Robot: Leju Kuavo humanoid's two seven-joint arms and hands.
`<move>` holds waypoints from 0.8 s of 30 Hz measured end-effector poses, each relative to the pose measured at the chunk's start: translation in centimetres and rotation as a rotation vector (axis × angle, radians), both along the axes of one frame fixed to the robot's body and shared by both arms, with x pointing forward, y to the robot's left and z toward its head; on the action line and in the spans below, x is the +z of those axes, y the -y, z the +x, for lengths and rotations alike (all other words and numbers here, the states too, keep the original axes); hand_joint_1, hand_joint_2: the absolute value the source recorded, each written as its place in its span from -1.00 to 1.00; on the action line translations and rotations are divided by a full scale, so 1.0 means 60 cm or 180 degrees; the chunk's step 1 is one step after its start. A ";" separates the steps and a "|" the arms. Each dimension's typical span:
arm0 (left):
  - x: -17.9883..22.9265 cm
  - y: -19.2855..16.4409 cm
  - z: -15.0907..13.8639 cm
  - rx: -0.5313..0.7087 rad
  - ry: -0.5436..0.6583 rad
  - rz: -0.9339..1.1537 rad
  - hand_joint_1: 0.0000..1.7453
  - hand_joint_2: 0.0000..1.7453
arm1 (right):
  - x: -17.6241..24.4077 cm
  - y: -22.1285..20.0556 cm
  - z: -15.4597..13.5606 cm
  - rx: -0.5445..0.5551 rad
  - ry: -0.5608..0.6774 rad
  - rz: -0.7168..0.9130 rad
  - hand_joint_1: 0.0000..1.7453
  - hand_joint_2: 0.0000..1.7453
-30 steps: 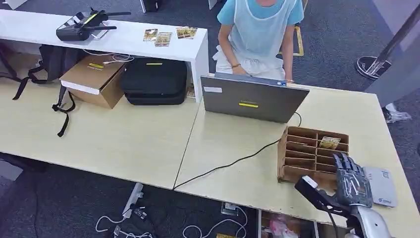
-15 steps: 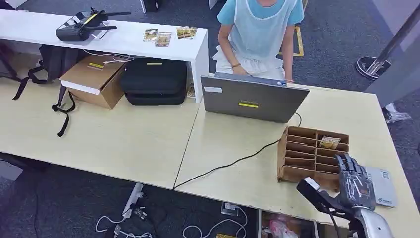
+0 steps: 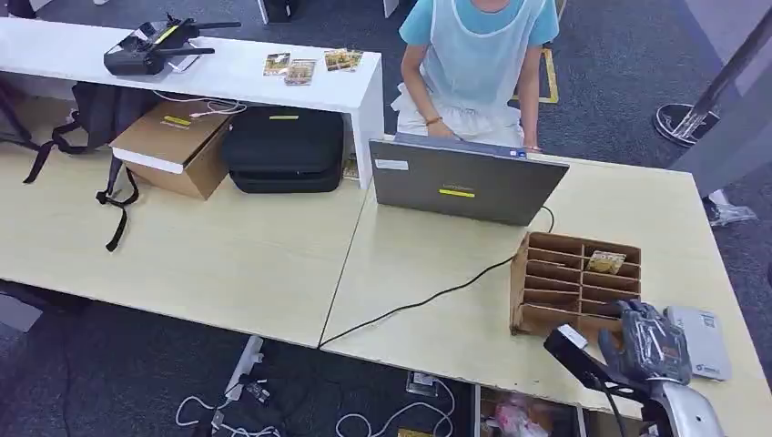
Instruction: Pass the card to the sensor for recognition and then transmit it.
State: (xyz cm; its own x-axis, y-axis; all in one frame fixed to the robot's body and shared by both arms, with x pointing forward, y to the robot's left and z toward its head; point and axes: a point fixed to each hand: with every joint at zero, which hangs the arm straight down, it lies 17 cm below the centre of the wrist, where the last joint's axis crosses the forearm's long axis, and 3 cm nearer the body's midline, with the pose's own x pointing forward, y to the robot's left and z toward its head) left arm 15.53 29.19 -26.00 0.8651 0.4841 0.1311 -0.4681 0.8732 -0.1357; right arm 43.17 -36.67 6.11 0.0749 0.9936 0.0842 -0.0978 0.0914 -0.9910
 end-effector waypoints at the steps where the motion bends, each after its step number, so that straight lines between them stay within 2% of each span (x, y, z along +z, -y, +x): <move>1: 0.000 0.000 0.000 0.0003 0.0001 -0.0002 -1.00 1.00 | 0.001 0.000 0.000 0.0001 0.0006 0.0001 0.64 1.00; 8: 0.000 0.001 0.001 0.0036 0.0004 -0.0018 -1.00 1.00 | 0.007 -0.001 0.000 0.0006 0.0036 -0.0005 0.68 1.00; 15: 0.000 0.002 0.001 0.0046 0.0000 -0.0020 -1.00 1.00 | 0.007 0.005 -0.008 -0.0021 0.0042 0.0002 0.82 1.00; 19: 0.000 0.004 0.000 0.0055 -0.0004 -0.0027 -1.00 1.00 | 0.011 0.009 -0.012 -0.0044 0.0066 -0.0003 0.98 1.00; 24: 0.000 0.006 -0.001 0.0066 -0.0005 -0.0042 -1.00 1.00 | 0.023 0.008 -0.008 -0.0013 0.0172 0.0056 1.00 1.00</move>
